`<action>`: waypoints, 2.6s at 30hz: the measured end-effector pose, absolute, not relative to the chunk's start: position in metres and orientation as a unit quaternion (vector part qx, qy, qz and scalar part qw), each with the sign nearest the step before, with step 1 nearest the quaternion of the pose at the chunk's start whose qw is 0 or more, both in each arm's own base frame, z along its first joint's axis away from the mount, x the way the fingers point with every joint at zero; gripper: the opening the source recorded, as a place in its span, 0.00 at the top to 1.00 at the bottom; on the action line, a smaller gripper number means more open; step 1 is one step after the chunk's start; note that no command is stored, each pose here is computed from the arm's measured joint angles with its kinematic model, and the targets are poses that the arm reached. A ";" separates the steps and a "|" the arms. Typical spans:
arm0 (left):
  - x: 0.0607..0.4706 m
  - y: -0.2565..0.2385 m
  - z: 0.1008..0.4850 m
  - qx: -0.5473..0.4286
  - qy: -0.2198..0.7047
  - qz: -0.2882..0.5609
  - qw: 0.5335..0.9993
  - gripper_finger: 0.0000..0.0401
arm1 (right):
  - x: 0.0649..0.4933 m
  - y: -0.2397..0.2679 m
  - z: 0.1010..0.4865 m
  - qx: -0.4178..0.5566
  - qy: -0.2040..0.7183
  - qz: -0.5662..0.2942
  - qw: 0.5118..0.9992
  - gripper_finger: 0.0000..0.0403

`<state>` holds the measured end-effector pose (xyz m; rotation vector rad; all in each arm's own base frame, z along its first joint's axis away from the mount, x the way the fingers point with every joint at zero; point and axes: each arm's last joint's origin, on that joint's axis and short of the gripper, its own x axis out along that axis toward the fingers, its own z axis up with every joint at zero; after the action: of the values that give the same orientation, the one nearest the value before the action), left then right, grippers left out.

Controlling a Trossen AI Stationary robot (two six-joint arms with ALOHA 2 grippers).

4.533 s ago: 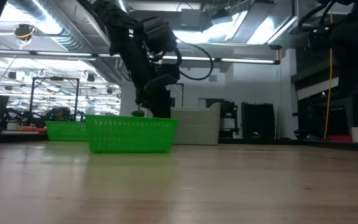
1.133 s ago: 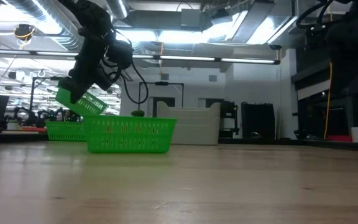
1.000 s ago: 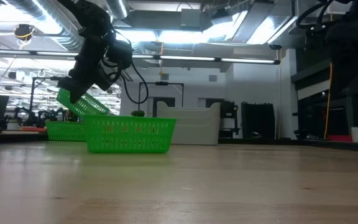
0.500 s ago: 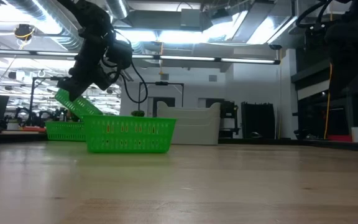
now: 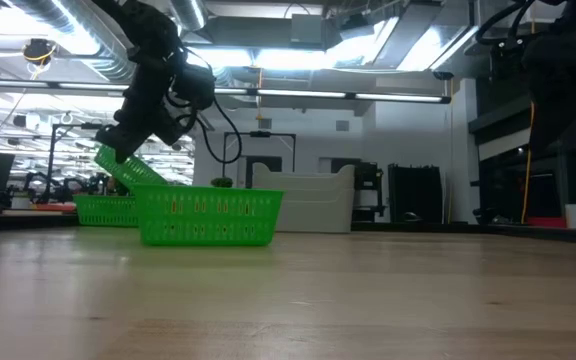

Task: Stack baskets by color
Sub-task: Stack the middle green bin on the top green bin, then stack the bottom green bin on the top green bins

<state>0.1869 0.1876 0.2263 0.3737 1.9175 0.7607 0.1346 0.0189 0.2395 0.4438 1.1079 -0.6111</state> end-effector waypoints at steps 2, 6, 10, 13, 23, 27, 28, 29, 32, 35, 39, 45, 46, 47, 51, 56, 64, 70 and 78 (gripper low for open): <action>0.187 0.187 0.226 0.144 0.787 0.324 0.504 0.76 | 0.135 0.019 0.240 0.206 0.513 -0.283 0.784 0.89; 0.188 0.186 0.226 0.132 0.785 0.322 0.513 0.75 | 0.135 0.019 0.240 0.206 0.513 -0.283 0.784 0.89; 0.189 0.184 0.226 0.135 0.784 0.321 0.514 0.73 | 0.135 0.019 0.240 0.206 0.513 -0.283 0.784 0.89; 0.189 0.184 0.226 0.135 0.783 0.324 0.513 0.73 | 0.135 0.019 0.240 0.206 0.514 -0.283 0.783 0.89; 0.218 0.140 0.230 0.066 0.713 0.329 0.615 0.73 | 0.135 0.019 0.240 0.206 0.514 -0.283 0.783 0.89; 0.246 0.109 0.230 0.014 0.650 0.271 0.709 0.73 | 0.135 0.019 0.240 0.206 0.514 -0.283 0.783 0.89; 0.254 0.103 0.230 0.003 0.629 0.251 0.736 0.73 | 0.135 0.019 0.240 0.206 0.514 -0.283 0.783 0.89; 0.263 0.096 0.231 -0.009 0.604 0.229 0.763 0.73 | 0.135 0.019 0.240 0.205 0.514 -0.283 0.783 0.89; 0.284 0.080 0.234 -0.024 0.540 0.173 0.823 0.73 | 0.135 0.019 0.239 0.205 0.514 -0.283 0.783 0.89; 0.292 0.070 0.237 -0.025 0.514 0.157 0.843 0.73 | 0.135 0.019 0.239 0.206 0.514 -0.283 0.783 0.89; 0.294 0.066 0.233 -0.040 0.519 0.158 0.839 0.73 | 0.135 0.019 0.239 0.208 0.516 -0.280 0.782 0.89; 0.312 0.062 0.211 -0.061 0.525 0.111 0.842 0.73 | 0.135 0.019 0.239 0.208 0.516 -0.280 0.782 0.89; 0.312 0.061 0.210 -0.061 0.526 0.106 0.841 0.73 | 0.135 0.019 0.239 0.208 0.516 -0.280 0.782 0.89; 0.314 0.059 0.209 -0.059 0.524 0.103 0.843 0.73 | 0.135 0.019 0.239 0.209 0.517 -0.279 0.782 0.89; 0.316 0.057 0.209 -0.057 0.520 0.099 0.846 0.73 | 0.135 0.019 0.239 0.210 0.518 -0.278 0.781 0.89; 0.318 0.057 0.199 -0.052 0.538 0.107 0.834 0.73 | 0.135 0.019 0.239 0.210 0.518 -0.278 0.781 0.89; 0.327 0.059 0.167 -0.046 0.577 0.106 0.809 0.73 | 0.135 0.020 0.239 0.209 0.520 -0.277 0.781 0.89; 0.326 0.059 0.153 -0.025 0.612 0.097 0.785 0.85 | 0.135 0.020 0.239 0.209 0.520 -0.277 0.781 0.89; 0.292 0.072 0.174 0.068 0.690 0.185 0.696 1.00 | 0.135 0.020 0.239 0.209 0.520 -0.277 0.781 0.89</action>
<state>0.2920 0.0716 0.1736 0.1510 1.5389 0.4134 0.1348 0.0195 0.2391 0.4504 1.1227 -0.5978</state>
